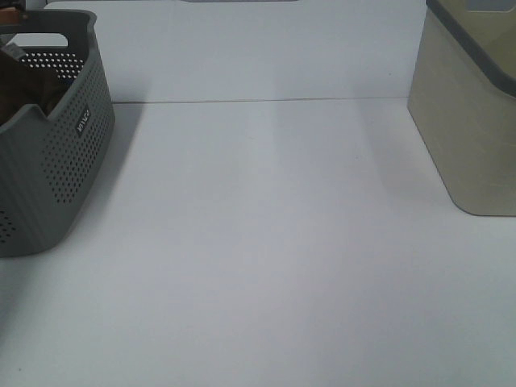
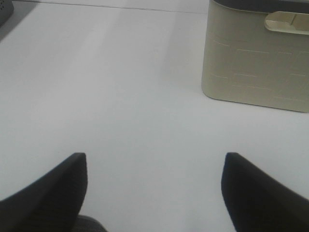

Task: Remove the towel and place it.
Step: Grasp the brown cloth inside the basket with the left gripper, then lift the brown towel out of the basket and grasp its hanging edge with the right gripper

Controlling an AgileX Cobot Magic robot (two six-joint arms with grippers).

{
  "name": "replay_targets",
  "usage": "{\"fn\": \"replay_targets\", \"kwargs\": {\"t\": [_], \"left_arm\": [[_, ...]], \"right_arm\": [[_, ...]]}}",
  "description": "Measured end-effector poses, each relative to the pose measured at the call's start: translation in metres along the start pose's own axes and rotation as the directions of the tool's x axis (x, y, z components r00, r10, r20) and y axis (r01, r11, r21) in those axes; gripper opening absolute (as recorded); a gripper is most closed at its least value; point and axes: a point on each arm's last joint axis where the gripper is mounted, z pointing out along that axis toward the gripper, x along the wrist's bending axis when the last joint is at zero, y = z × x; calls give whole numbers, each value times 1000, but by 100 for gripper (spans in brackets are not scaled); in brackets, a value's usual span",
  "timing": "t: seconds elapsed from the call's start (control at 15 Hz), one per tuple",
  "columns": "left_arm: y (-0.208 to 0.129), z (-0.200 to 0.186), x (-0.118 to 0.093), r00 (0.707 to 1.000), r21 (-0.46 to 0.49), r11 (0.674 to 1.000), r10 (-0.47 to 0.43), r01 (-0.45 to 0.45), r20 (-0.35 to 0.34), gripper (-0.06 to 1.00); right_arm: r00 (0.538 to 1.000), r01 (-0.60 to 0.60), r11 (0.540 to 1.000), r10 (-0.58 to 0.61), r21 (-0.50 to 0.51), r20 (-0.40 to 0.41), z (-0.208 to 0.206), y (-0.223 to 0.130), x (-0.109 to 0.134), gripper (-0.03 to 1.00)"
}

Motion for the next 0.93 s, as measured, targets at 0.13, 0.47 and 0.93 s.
{"fn": "replay_targets", "kwargs": {"t": [0.13, 0.47, 0.93], "left_arm": [[15, -40, -17, 998, -62, 997, 48, -45, 43, 0], [38, -160, -73, 968, -274, 947, 211, -168, 133, 0], [23, -292, -132, 862, -476, 851, 400, -222, 313, 0]], "right_arm": [[1000, 0, 1000, 0, 0, 0, 0, 0, 0, 73], [1000, 0, 1000, 0, 0, 0, 0, 0, 0, 73], [1000, 0, 1000, 0, 0, 0, 0, 0, 0, 73]]}}
